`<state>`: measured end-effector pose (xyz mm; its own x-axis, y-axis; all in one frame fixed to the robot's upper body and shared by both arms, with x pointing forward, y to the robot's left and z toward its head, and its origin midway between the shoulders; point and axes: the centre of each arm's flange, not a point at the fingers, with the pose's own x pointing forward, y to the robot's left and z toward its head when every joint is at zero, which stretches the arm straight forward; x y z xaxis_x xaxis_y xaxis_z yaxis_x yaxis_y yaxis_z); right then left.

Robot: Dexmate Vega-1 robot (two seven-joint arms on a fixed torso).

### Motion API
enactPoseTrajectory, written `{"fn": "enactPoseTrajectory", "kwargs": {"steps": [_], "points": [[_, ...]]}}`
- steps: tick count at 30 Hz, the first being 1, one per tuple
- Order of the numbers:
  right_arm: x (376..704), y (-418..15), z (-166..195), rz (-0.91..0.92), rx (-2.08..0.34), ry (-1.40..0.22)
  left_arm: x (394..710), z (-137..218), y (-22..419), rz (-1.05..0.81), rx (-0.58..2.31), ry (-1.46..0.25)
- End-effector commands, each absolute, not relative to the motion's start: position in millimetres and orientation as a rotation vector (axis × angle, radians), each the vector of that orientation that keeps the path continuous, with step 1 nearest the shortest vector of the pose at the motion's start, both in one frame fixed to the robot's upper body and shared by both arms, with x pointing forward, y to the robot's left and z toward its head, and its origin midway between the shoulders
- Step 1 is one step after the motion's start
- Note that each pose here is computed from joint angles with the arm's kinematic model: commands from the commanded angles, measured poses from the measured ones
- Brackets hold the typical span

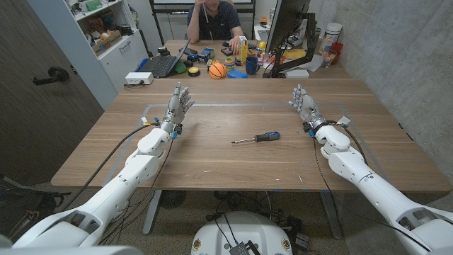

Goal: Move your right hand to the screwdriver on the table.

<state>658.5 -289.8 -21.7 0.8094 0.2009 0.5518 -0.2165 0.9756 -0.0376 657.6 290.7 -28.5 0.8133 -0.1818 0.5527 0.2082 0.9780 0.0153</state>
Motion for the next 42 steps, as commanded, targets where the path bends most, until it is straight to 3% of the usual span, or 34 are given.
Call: {"fn": "enactPoseTrajectory", "kwargs": {"steps": [1, 21, 42], "points": [[659.6, -287.9, -11.7, 0.238, 0.008, -0.605, 660.3, -29.4, 290.5, -0.210, -0.056, -0.581], [625.1, -269.2, 27.9, 0.230, -0.117, -0.813, 657.7, -30.8, 289.9, -0.216, -0.055, -0.588], [584.3, -242.2, 61.3, 0.123, -0.444, -1.013, 660.1, -30.9, 290.3, -0.221, -0.055, -0.585]]}}
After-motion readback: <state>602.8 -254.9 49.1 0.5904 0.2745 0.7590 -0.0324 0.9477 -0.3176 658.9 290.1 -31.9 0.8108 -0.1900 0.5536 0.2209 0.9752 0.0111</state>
